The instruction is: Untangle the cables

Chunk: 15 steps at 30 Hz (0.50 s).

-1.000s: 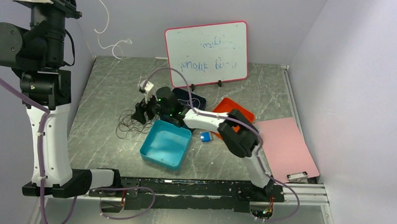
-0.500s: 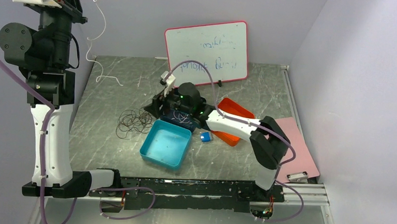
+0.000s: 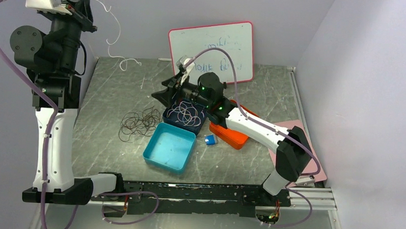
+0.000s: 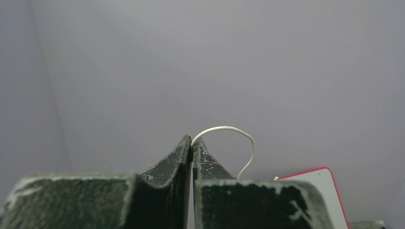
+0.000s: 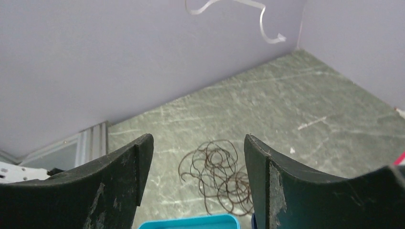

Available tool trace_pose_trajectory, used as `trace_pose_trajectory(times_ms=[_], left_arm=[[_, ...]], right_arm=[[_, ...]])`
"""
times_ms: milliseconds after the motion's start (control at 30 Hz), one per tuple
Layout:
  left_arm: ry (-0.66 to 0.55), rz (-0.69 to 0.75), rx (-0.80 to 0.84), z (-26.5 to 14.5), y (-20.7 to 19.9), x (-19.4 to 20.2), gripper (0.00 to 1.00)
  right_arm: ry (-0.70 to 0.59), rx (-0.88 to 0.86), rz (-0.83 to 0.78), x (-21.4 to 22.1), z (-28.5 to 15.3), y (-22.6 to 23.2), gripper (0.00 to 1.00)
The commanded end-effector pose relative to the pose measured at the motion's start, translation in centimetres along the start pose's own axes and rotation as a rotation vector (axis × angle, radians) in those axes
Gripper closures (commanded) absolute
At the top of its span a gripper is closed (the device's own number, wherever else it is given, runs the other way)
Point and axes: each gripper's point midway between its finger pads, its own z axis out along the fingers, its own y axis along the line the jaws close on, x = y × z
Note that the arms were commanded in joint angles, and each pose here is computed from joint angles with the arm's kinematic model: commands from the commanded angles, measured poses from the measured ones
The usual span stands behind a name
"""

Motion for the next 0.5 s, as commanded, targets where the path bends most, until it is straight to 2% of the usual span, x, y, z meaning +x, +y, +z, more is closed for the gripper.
trace_pose_trajectory(times_ms=[0,267,467], left_arm=[[0.021,-0.034,0.043,-0.5,-0.8,0.5,0.93],[0.061,-0.08,0.076,-0.9,-1.5,2.2,0.93],[0.083,-0.101,0.097,-0.9,-1.9,3.2,0.93]], right_arm=[[-0.115,-0.072,-0.018,-5.1,0.4,1.9,0.27],[-0.2,-0.136,0.084,-8.2,2.2,2.9,0.26],[-0.217,-0.237,0.166,-8.5,3.5,4.6,0.26]])
